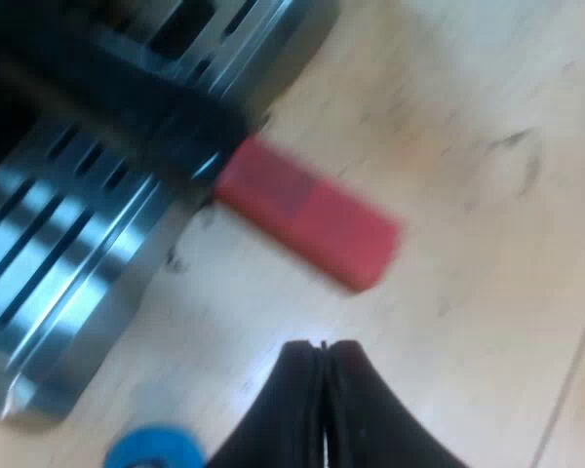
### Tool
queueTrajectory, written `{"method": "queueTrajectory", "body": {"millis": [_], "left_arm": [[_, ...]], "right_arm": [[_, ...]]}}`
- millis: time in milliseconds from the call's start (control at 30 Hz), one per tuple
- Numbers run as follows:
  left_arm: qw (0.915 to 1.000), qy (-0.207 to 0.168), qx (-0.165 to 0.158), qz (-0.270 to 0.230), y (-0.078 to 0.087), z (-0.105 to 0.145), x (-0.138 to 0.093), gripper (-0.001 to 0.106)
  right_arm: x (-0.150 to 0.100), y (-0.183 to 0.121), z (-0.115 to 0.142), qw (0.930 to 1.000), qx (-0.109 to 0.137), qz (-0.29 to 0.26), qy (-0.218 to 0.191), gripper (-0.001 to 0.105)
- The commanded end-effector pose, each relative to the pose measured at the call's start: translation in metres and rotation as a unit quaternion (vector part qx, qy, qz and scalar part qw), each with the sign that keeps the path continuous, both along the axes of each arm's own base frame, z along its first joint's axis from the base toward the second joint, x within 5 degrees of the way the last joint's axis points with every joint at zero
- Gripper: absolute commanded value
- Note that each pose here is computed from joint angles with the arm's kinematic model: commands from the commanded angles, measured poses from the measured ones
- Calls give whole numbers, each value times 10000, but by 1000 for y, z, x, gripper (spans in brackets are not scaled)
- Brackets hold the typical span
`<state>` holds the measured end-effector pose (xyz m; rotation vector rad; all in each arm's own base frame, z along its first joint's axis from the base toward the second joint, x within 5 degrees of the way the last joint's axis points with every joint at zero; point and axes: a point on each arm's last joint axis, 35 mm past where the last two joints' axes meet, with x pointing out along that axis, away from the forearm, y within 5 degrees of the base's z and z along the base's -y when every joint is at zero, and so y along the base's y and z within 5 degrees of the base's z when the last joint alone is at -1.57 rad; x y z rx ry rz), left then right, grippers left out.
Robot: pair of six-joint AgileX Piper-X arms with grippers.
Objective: Put the handle in the coffee machine
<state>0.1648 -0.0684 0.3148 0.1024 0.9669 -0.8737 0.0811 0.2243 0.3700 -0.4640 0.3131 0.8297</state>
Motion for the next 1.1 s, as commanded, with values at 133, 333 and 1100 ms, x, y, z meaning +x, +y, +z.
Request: {"method": "queueTrajectory", "body": {"millis": [133,333,1100], "left_arm": [[9994,295,177,72,-8,-24,24,0],[9983,285,26,-505,-33,-32,30,0],[9912,-1014,352,773,19,34,-7,0]], "right_arm": [[-1,-4,1,9999,-34,-22,96,58],[-2,-6,-2,9997,-87,-84,219,58],[-1,-6,-2,9997,-94,-105,211,58]]}}
